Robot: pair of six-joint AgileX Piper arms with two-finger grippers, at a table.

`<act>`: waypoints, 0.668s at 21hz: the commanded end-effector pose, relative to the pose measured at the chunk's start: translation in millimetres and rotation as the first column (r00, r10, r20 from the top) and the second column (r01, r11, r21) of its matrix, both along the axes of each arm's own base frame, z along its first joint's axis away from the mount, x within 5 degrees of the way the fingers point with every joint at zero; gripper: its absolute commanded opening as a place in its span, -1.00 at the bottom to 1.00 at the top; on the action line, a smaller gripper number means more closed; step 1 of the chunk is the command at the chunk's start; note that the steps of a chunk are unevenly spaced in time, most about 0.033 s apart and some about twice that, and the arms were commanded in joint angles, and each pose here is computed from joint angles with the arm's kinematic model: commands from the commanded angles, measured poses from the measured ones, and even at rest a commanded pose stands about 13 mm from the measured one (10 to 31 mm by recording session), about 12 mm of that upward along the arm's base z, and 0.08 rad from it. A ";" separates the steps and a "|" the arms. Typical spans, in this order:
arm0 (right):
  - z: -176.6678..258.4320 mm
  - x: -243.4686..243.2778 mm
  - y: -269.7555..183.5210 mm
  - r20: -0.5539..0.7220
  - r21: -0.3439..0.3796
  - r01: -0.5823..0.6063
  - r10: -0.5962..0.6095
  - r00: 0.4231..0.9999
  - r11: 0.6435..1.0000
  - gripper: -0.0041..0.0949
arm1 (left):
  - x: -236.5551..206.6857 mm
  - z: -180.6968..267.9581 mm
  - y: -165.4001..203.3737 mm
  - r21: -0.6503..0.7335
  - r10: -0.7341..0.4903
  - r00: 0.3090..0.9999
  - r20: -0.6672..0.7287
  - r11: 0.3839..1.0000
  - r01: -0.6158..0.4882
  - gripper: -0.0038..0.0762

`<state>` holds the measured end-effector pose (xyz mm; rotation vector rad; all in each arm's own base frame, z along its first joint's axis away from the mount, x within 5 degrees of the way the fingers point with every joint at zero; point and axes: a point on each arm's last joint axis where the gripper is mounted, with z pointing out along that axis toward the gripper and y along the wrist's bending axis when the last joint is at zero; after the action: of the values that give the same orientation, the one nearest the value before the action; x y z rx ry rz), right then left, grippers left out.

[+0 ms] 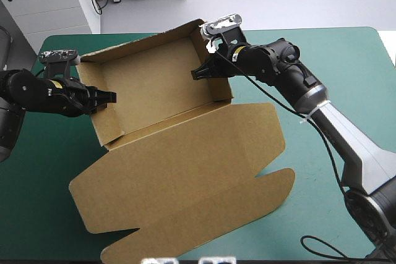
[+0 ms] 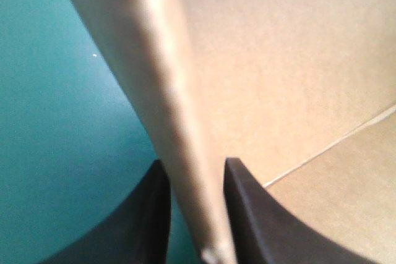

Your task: Fold the box

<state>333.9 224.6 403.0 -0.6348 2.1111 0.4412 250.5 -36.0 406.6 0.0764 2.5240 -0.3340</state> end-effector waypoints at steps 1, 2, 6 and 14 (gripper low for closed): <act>33.7 -17.3 -0.9 0.062 0.096 -0.010 0.004 0.998 0.995 -0.93 | 1.3 18.0 -6.6 -0.067 0.019 0.991 0.134 0.998 -0.010 -0.76; 33.2 -17.1 -1.5 0.060 0.088 -0.005 -0.001 0.998 0.996 -0.93 | 2.6 18.0 -6.6 -0.074 0.029 0.990 0.138 0.997 -0.019 -0.86; 30.3 -18.2 -2.8 0.030 0.068 0.004 -0.006 1.000 0.998 -0.93 | 9.2 23.7 -6.3 -0.154 0.124 0.973 0.195 0.983 -0.095 -0.92; 16.1 -15.8 -26.1 -0.019 -0.190 0.145 -0.152 0.988 0.971 -0.94 | 24.7 12.1 -8.3 -0.116 0.092 0.979 0.184 0.991 -0.071 -0.92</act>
<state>330.6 215.5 397.3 -0.5845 2.2375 0.2909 274.5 -39.4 391.3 -0.0560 2.5058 -0.3538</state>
